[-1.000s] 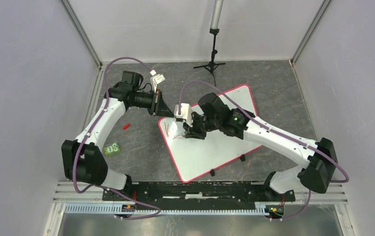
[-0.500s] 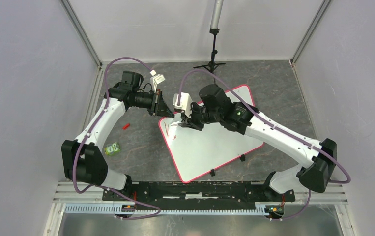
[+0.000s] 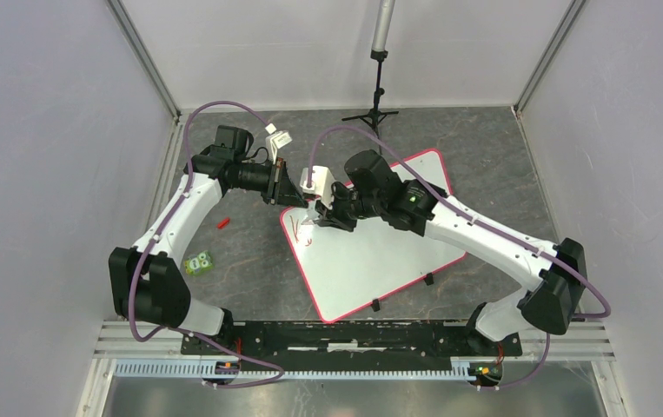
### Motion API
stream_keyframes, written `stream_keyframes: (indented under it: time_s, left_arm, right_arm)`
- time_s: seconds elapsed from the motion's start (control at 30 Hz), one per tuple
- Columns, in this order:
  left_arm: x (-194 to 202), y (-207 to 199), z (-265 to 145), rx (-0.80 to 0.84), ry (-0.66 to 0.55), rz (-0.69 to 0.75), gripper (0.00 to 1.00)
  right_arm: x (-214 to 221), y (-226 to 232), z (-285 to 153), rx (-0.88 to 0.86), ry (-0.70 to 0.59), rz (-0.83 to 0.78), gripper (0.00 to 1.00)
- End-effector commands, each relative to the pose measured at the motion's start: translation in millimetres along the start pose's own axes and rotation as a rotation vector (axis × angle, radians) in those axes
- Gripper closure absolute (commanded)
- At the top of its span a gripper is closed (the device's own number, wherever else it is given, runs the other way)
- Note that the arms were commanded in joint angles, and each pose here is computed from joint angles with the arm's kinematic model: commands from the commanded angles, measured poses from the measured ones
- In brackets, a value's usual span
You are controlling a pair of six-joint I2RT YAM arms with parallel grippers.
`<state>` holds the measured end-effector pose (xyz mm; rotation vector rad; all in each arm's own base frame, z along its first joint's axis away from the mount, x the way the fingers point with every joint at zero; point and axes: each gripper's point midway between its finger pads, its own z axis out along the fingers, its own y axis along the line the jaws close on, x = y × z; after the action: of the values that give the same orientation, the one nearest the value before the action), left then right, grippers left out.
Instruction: Write a sentence on the whiteboard
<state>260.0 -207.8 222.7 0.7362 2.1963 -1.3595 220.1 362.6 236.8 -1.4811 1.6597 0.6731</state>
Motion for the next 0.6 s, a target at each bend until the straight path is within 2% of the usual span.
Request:
stream_keyframes:
  time_s: [0.0,0.13,0.57]
  left_arm:
    - [-2.0,-9.1,-3.9,0.006,-0.009,0.04,0.98]
    - [-2.6,-9.5,-4.5,0.005,-0.011,0.041,0.98]
    - [-3.1,-9.5,-4.6,0.002,-0.012,0.045,0.98]
  right_arm:
    - [-15.8,-5.6,-11.0,0.032,-0.047,-0.023,1.0]
    - [-23.8,-4.4,-22.3,0.04,-0.069,-0.031,1.0]
    - [4.3,-1.8,-16.8,0.037,-0.015,-0.022,1.0]
